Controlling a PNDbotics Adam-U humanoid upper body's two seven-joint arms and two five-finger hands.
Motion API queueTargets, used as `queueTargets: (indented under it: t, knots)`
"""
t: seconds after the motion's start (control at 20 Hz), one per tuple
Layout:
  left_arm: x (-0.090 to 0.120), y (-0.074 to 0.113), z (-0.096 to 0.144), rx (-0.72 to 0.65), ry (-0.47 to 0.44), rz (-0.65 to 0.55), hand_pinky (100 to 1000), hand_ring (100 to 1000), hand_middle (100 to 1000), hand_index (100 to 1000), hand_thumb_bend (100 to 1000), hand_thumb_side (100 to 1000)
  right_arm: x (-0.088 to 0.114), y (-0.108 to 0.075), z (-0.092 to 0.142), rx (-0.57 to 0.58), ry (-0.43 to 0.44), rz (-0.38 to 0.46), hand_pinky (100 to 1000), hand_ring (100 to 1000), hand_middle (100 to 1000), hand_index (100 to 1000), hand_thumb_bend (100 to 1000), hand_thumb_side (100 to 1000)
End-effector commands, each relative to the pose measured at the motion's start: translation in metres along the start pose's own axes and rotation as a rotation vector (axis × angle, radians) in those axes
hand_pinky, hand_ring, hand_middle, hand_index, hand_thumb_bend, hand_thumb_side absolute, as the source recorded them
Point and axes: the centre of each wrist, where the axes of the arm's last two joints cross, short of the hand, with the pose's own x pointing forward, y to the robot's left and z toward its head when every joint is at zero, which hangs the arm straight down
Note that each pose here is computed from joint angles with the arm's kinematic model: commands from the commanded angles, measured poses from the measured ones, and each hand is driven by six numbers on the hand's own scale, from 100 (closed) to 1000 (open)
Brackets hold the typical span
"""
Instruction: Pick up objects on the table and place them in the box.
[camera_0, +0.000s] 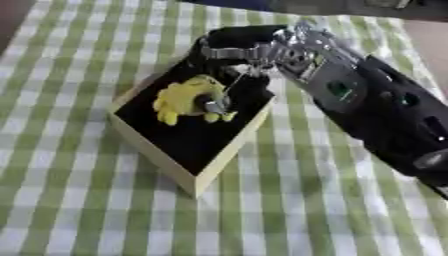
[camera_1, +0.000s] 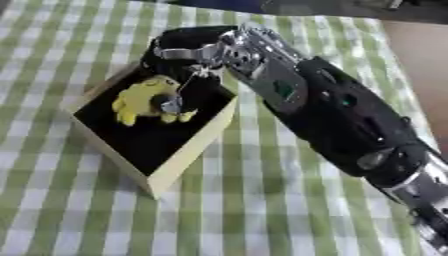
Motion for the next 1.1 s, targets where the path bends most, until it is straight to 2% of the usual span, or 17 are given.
queueTargets:
  t: [0.05,0.3,0.45,0.6,0.65,0.8,0.9,1.1]
  knots:
    - [0.005,-0.001,-0.005,-0.006,-0.024,0.010,592,667,708,804,361,592,0.001,-0.001,-0.005,0.026,-0.008,0.014,561,585,505,514,100,296]
    - [0.005,-0.001,-0.005,-0.006,-0.021,0.011,592,666,708,804,360,593,0.000,0.009,-0.014,0.075,-0.018,0.041,579,617,542,555,100,342]
    - [0.005,-0.002,-0.005,-0.007,-0.019,0.011,592,665,708,804,358,593,0.001,0.009,-0.016,0.087,-0.024,0.113,634,666,596,615,100,367]
    - [0.005,-0.002,-0.005,-0.007,-0.018,0.011,592,665,708,804,358,593,0.000,0.009,-0.017,0.089,-0.024,0.160,634,666,596,615,100,367]
    - [0.005,-0.002,-0.005,-0.007,-0.017,0.011,593,665,708,804,357,594,-0.001,0.010,-0.017,0.092,-0.024,0.169,717,778,724,824,160,540]
    - [0.005,-0.002,-0.004,-0.005,-0.014,0.010,593,665,708,804,357,594,0.000,0.004,-0.015,0.120,-0.018,0.229,752,823,798,886,237,593]
    - [0.005,-0.002,-0.004,-0.003,-0.013,0.010,593,665,708,804,357,594,0.001,0.000,-0.013,0.124,-0.008,0.266,763,835,812,892,271,613]
    - [0.005,-0.001,-0.004,-0.002,-0.011,0.008,593,665,708,805,356,595,0.004,-0.007,-0.007,0.085,0.007,0.321,762,834,811,890,265,627]
